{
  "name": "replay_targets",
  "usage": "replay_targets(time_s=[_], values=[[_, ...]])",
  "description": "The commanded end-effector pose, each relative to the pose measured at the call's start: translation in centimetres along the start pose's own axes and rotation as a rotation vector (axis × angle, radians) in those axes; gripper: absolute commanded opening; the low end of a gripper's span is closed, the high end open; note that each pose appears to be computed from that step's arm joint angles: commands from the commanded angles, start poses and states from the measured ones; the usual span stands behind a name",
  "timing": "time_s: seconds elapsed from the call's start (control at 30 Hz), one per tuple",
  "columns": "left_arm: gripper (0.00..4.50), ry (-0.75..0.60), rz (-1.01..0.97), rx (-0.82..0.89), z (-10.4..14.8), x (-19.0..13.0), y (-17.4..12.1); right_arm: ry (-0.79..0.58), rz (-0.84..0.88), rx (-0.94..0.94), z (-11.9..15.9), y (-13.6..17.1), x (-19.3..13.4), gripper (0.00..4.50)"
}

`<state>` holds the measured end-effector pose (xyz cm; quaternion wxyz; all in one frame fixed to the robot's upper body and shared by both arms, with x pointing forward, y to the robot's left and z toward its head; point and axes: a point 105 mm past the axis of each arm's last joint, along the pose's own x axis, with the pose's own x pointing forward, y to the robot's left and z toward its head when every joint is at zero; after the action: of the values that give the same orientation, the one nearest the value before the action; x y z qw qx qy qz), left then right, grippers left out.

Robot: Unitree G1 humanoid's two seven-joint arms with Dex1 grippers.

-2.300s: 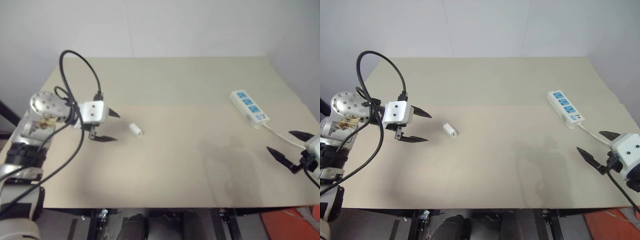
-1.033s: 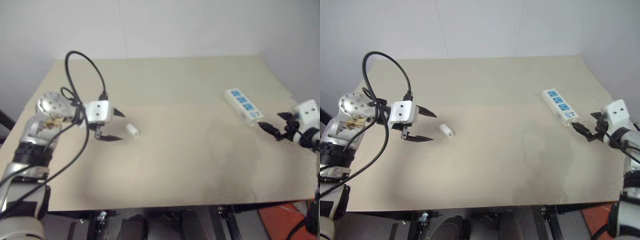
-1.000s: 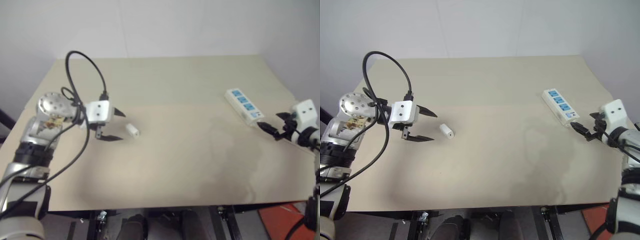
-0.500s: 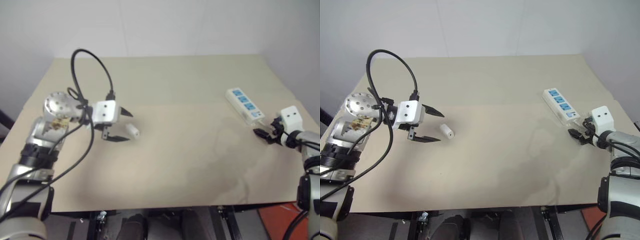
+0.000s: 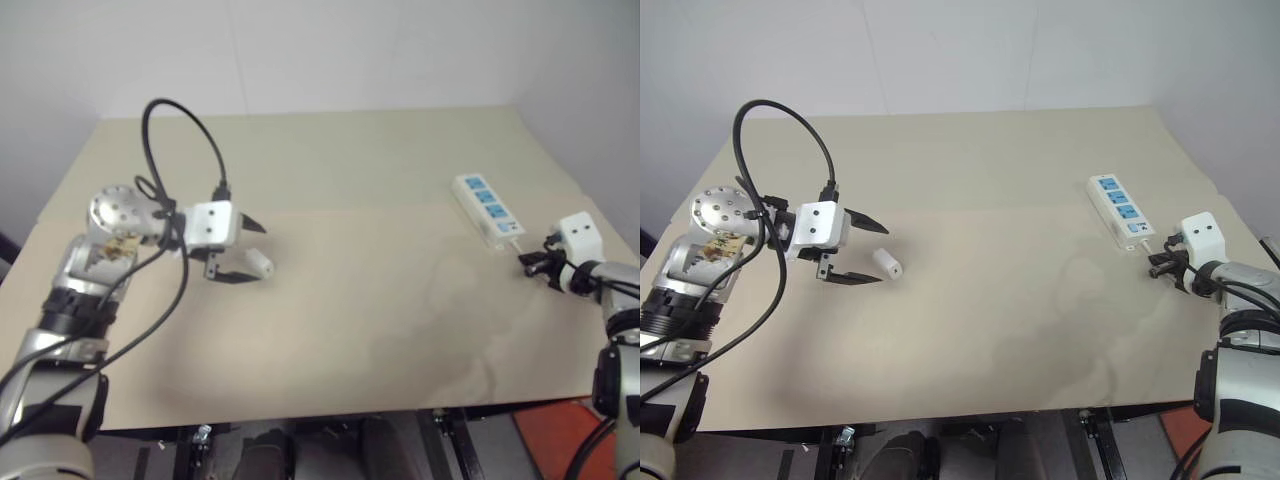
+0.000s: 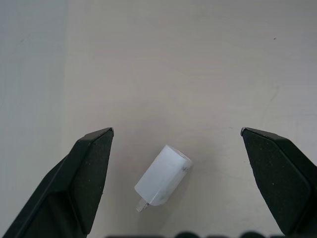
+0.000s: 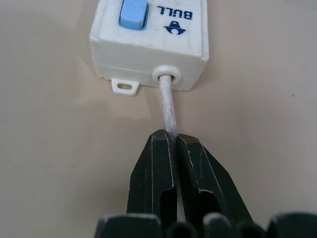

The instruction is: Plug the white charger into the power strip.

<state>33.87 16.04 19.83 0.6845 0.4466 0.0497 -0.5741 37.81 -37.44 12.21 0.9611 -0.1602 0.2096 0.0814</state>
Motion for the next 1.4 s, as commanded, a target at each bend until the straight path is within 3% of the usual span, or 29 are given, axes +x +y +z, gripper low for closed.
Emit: replay_targets(time_s=[0.03, 0.23, 0.4, 0.67, 0.93, 0.97, 1.3, 1.33, 1.4], values=[[4.50, -0.001, 0.023, 0.029, 0.4, -0.5, 0.3, -0.055, 0.058, -0.078, 1.6, 0.5, -0.1, 0.03], [4.50, 0.009, 0.024, 0.027, 0.1, -0.6, 0.2, -0.258, 0.279, -0.269, 3.4, 4.4, -1.1, 0.03], [4.50, 0.003, 0.017, 0.039, 0.3, -0.3, 0.6, -0.334, 0.410, -0.396, 3.3, 7.9, -3.5, 0.03], [4.50, -0.005, 0.005, 0.049, 0.3, 0.1, 0.7, -0.368, 0.490, -0.378, 2.2, 10.7, -6.9, 0.03], [4.50, -0.011, 0.002, 0.061, 0.3, 0.5, 1.0, -0.328, 0.455, -0.399, 0.3, 11.3, -6.7, 0.03], [4.50, -0.012, 0.002, 0.062, 0.3, 0.6, 1.0, -0.322, 0.461, -0.399, 0.2, 11.5, -6.8, 0.69], [4.50, -0.005, 0.006, 0.061, 0.2, 0.3, 0.9, -0.399, 0.416, -0.337, 1.3, 11.9, -7.8, 4.19], [4.50, -0.004, 0.007, 0.062, 0.2, 0.2, 0.9, -0.421, 0.404, -0.312, 1.6, 12.0, -8.0, 4.48], [4.50, -0.002, 0.009, 0.062, 0.2, 0.2, 0.9, -0.454, 0.394, -0.263, 1.8, 12.4, -8.5, 4.48]])
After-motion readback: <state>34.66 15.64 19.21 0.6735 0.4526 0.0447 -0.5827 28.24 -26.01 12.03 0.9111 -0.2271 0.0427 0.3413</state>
